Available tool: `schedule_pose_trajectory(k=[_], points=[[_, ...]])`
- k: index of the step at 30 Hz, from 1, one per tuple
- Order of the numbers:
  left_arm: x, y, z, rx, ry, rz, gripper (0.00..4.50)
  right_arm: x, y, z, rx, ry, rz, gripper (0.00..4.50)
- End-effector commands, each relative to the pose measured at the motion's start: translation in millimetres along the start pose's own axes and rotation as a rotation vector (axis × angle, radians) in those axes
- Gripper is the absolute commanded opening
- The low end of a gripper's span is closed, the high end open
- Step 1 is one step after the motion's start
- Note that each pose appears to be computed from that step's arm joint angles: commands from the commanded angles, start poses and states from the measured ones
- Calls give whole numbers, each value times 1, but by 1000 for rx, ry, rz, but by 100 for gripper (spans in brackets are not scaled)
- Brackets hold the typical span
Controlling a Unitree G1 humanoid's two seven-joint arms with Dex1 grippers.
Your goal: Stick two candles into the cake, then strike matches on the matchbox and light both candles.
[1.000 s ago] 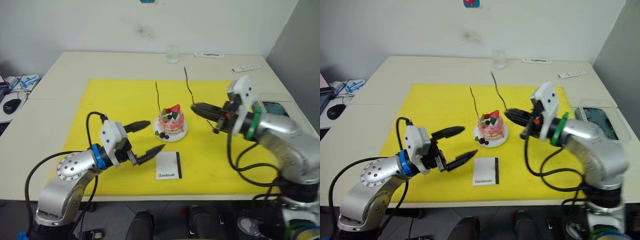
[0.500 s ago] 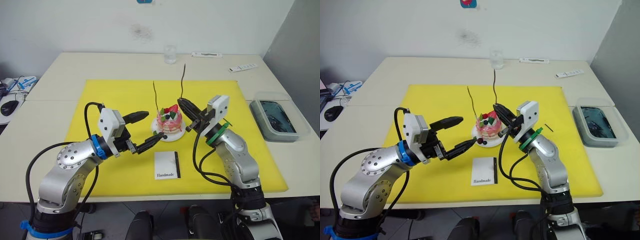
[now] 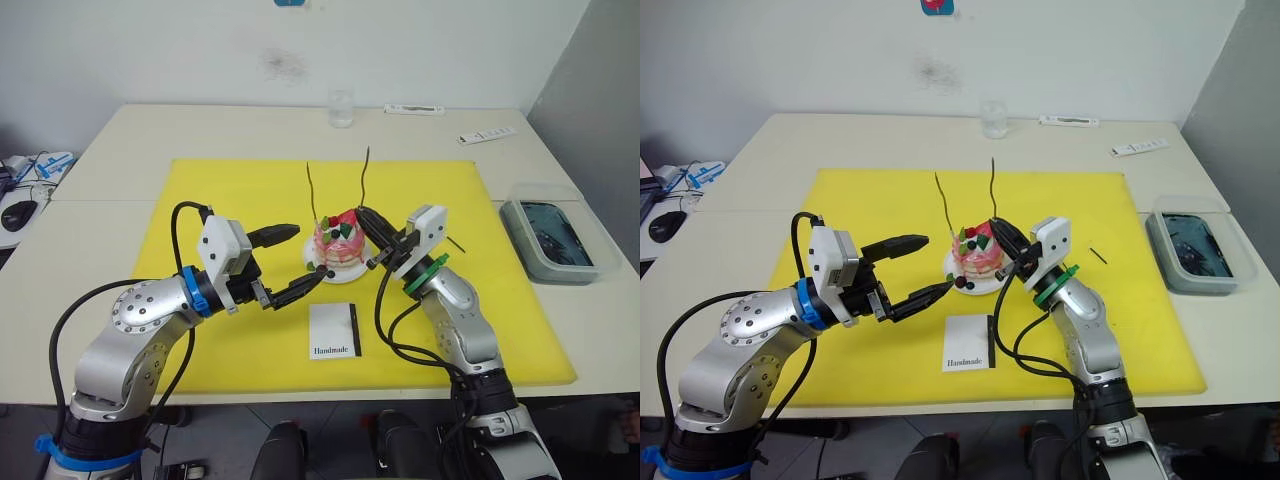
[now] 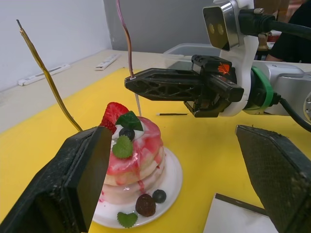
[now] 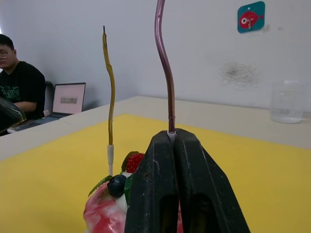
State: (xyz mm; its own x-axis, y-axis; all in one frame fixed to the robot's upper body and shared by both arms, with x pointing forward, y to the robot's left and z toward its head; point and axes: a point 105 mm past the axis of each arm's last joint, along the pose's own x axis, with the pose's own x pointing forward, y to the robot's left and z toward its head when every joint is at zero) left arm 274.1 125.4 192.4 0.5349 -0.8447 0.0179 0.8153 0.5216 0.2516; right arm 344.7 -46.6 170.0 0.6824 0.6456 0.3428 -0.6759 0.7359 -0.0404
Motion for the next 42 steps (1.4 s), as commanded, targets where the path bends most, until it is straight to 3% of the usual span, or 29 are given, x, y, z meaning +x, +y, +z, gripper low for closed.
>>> schedule_pose_trajectory(k=[1, 14, 34, 42], points=[[0, 0, 10, 45, -23, -10, 450, 3, -2, 10, -25, -44, -10, 3], [2, -5, 8, 47, -20, -35, 450, 1, -3, 4, -40, -28, -10, 3], [5, -9, 6, 47, -22, -40, 450, -12, 1, -39, 39, 69, -60, 3], [6, -9, 6, 43, -24, -42, 450, -5, 11, -23, 73, 18, -8, 3]])
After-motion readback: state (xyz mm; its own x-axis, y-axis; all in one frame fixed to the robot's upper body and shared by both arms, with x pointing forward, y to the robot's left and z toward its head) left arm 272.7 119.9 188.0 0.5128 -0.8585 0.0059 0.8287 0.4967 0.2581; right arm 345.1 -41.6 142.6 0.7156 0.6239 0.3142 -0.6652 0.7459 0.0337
